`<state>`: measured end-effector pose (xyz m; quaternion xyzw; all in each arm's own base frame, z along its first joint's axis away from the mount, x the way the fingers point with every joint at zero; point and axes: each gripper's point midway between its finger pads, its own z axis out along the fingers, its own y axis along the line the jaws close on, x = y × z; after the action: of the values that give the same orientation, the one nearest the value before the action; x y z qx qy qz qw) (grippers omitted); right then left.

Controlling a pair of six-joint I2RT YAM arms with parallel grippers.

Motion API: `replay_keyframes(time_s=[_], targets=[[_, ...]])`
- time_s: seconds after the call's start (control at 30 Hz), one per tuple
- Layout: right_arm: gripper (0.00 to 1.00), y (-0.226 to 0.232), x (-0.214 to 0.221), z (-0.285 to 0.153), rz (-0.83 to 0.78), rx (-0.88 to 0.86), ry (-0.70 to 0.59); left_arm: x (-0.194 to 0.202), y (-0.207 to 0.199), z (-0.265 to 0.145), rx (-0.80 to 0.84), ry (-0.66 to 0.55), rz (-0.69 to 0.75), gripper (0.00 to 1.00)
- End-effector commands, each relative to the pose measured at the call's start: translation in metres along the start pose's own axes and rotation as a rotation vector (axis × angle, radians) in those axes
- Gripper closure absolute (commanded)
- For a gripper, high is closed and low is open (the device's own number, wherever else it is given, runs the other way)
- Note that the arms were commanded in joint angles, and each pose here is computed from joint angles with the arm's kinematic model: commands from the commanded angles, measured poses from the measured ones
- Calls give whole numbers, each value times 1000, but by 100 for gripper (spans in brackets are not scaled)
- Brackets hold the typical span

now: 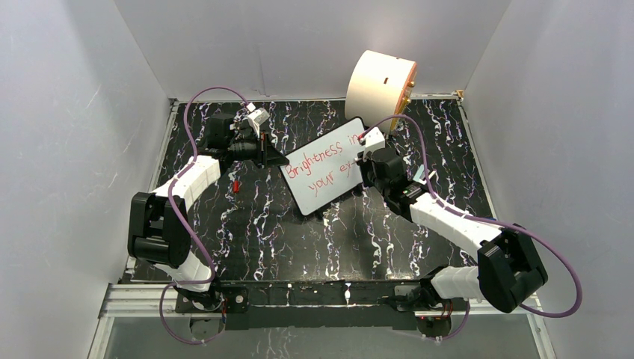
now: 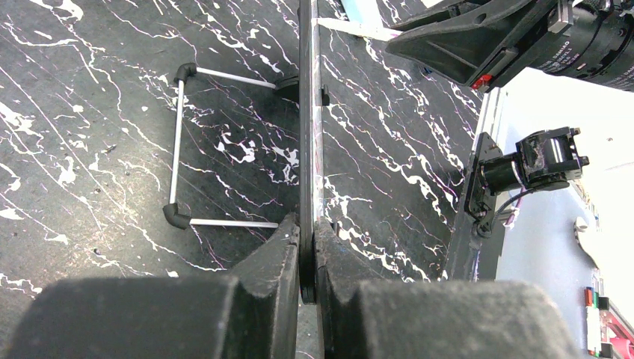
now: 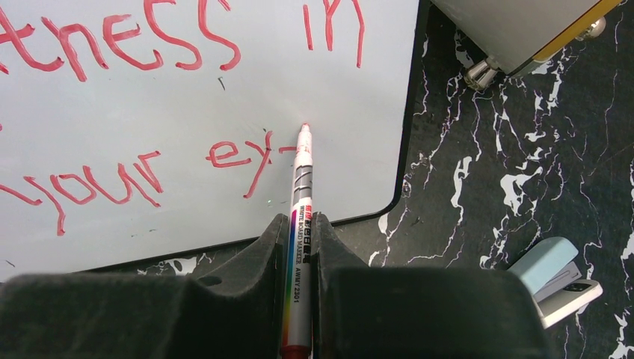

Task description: Write a sentence on the whiteboard

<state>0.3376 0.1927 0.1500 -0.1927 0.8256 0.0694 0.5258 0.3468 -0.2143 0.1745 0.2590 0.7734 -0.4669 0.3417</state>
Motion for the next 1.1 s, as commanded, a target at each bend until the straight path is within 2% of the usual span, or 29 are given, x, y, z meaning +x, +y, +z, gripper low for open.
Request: replay_keyframes(time_s=[0.0,1.07], targets=[[100,5,-42,0,18,-34,-117,44,13,11,-54,120,-71,100],[100,16,9,-7,12,-104,30,44,14,12,-56,121,-72,100]])
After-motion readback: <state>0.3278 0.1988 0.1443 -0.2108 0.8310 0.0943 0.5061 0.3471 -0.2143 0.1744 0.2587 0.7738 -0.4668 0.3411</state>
